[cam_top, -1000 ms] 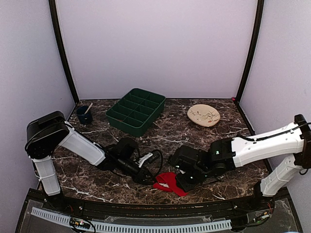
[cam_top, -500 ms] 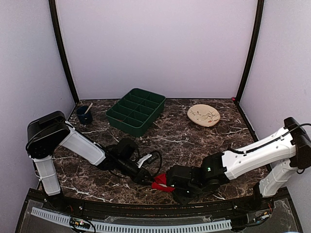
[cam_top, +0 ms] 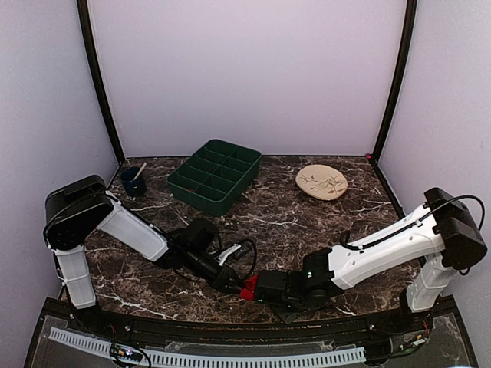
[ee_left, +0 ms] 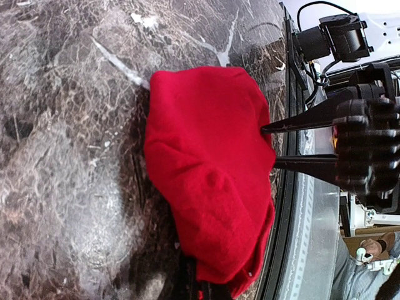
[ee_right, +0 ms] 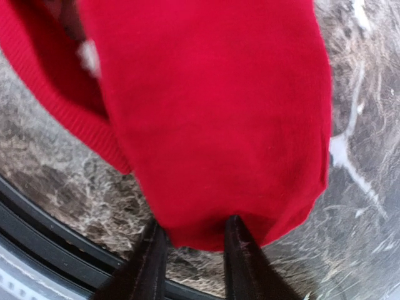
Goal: Roll the socks
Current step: Adjust the sock at the center of the board.
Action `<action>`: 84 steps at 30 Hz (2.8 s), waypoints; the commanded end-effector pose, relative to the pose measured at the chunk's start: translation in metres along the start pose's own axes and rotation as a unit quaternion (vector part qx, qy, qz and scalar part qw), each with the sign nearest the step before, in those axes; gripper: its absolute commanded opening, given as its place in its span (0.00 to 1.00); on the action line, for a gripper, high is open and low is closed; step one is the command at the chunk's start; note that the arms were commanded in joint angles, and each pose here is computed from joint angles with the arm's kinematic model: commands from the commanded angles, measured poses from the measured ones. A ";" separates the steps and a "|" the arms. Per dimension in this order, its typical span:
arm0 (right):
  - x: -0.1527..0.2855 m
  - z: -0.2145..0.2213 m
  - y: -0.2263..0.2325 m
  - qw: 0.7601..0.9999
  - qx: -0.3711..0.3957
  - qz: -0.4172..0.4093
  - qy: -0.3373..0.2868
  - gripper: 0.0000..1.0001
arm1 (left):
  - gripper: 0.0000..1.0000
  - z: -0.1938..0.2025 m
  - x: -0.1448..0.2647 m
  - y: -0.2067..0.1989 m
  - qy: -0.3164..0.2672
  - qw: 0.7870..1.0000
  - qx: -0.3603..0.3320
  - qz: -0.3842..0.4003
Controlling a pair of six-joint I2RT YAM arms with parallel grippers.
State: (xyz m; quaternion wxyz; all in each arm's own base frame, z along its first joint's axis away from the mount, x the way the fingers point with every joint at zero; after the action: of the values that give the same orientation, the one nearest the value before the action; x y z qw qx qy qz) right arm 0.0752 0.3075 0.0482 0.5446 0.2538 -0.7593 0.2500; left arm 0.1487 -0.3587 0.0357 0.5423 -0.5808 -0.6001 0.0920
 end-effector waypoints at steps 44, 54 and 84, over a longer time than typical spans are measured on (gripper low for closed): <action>0.030 -0.173 -0.097 0.979 -0.092 0.068 -0.169 0.54 | 0.11 0.010 0.004 0.015 0.009 0.999 0.014 -0.046; 0.012 -0.161 -0.072 0.966 -0.143 -0.116 -0.179 0.27 | 0.40 -0.001 0.024 0.006 -0.024 0.996 -0.002 -0.082; -0.046 -0.194 -0.055 0.908 -0.189 -0.327 -0.184 0.22 | 0.39 -0.030 0.023 -0.044 -0.077 0.987 -0.124 -0.070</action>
State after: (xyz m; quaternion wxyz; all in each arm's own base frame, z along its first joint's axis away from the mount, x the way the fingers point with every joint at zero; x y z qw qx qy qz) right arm 0.2497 0.3900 0.0622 0.4986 0.4018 -0.7592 -0.1161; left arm 0.1408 -0.3533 0.0929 0.4457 -0.5841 -0.6772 0.0394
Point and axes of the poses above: each gripper's point midway between its finger pads, its own x axis back along the fingers, its own y axis along the line the jaws close on, z = x × y, the point moved 3 cm from there along x, back along the fingers, and after that the axes turned 1 degree about x, right-handed, at the moved point
